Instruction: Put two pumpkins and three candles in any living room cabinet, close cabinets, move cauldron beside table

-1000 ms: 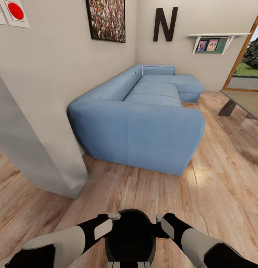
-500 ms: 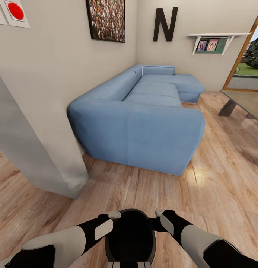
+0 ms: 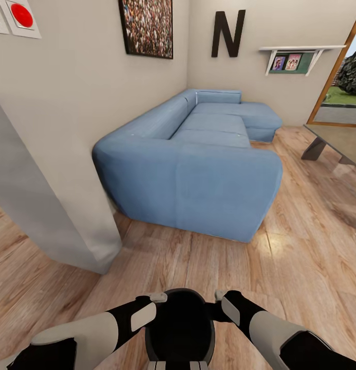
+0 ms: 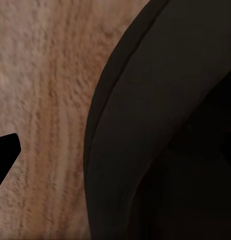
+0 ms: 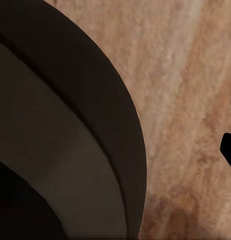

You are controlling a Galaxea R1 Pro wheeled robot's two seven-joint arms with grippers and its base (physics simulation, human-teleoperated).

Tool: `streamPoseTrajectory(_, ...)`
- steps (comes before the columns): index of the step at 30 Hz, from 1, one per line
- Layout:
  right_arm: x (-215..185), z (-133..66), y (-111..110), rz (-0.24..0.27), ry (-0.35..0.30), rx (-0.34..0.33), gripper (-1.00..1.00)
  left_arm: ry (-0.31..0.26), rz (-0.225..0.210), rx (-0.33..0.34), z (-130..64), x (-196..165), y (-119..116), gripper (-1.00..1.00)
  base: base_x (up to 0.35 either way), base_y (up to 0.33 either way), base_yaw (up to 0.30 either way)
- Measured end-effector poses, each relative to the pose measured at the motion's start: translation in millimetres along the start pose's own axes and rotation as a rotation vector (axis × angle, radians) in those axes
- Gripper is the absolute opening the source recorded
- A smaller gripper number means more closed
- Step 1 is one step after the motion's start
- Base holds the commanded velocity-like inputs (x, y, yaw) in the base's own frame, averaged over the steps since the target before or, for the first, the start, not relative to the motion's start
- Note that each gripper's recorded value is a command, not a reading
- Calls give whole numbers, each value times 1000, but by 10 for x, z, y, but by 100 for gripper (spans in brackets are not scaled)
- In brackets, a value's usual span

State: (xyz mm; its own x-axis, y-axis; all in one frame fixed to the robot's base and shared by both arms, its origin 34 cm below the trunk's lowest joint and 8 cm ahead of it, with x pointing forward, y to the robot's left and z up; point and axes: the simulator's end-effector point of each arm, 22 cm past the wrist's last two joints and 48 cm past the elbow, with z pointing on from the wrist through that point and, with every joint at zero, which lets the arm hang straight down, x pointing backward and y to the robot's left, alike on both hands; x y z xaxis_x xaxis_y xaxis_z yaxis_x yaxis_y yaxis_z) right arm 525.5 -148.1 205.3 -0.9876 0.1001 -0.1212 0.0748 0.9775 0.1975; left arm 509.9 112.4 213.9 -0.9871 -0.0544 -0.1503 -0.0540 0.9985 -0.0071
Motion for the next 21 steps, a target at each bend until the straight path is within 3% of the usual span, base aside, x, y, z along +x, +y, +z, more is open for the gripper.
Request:
streamPoseTrajectory(8, 34, 4, -2, 1, 12, 1, 100, 6, 8, 8, -13, 21, -68, 100, 0, 0, 0)
streamPoseTrajectory(13, 176, -1, 2, 2, 76, 0, 100, 8, 9, 8, -14, 25, -74, 100, 0, 0, 0)
streamPoseTrajectory(21, 286, 11, 28, 2, 108, 0, 100, 8, 7, -3, -1, 23, -23, 100, 0, 0, 0)
